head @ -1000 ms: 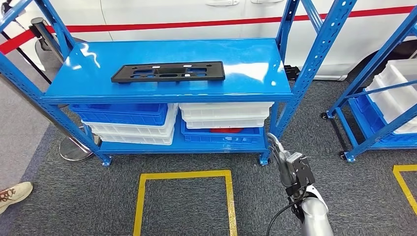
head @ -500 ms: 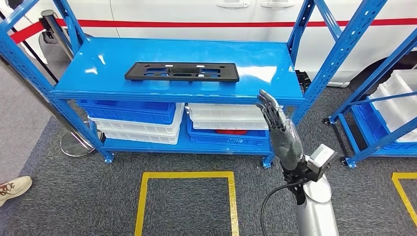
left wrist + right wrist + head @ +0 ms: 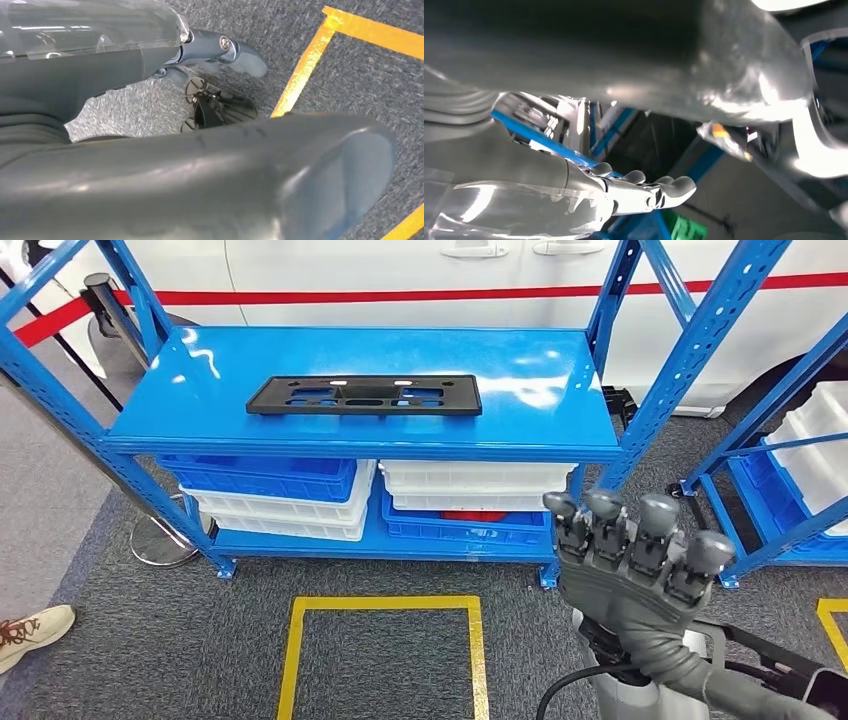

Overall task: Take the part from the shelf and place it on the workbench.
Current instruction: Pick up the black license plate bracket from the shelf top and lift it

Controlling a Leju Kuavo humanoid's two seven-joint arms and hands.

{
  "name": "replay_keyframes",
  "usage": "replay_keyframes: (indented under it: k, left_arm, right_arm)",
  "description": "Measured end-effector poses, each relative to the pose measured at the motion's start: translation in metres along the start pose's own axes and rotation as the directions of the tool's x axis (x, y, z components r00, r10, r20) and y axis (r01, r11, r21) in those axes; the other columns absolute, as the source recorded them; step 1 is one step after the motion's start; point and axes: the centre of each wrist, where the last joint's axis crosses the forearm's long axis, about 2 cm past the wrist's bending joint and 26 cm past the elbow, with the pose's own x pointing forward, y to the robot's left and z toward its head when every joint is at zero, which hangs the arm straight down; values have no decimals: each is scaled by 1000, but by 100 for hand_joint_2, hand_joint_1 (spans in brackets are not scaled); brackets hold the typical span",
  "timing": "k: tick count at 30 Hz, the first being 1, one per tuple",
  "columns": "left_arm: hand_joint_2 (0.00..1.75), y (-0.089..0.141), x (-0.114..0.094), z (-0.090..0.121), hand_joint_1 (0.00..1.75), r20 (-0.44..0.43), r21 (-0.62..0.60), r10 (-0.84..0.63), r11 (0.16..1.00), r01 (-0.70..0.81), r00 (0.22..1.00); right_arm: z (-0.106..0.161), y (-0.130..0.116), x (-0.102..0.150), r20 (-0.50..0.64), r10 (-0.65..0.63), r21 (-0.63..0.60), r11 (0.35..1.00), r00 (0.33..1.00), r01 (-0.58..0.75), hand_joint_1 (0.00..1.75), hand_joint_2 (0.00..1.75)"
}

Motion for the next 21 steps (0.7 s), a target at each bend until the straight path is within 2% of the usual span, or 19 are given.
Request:
replay_keyframes:
  k: [12,21]
  left_arm:
    - [0,-1,-4,1,0,2,1,5,1000,-5,1000]
    - [0,-3,-7,2,0,-1,14,-24,1000,24,1000]
  right_arm:
    - [-3,5,7,34,-54,50,997,998,52,0,0]
    - [8,7,12,6,-63,44,997,998,63,0,0]
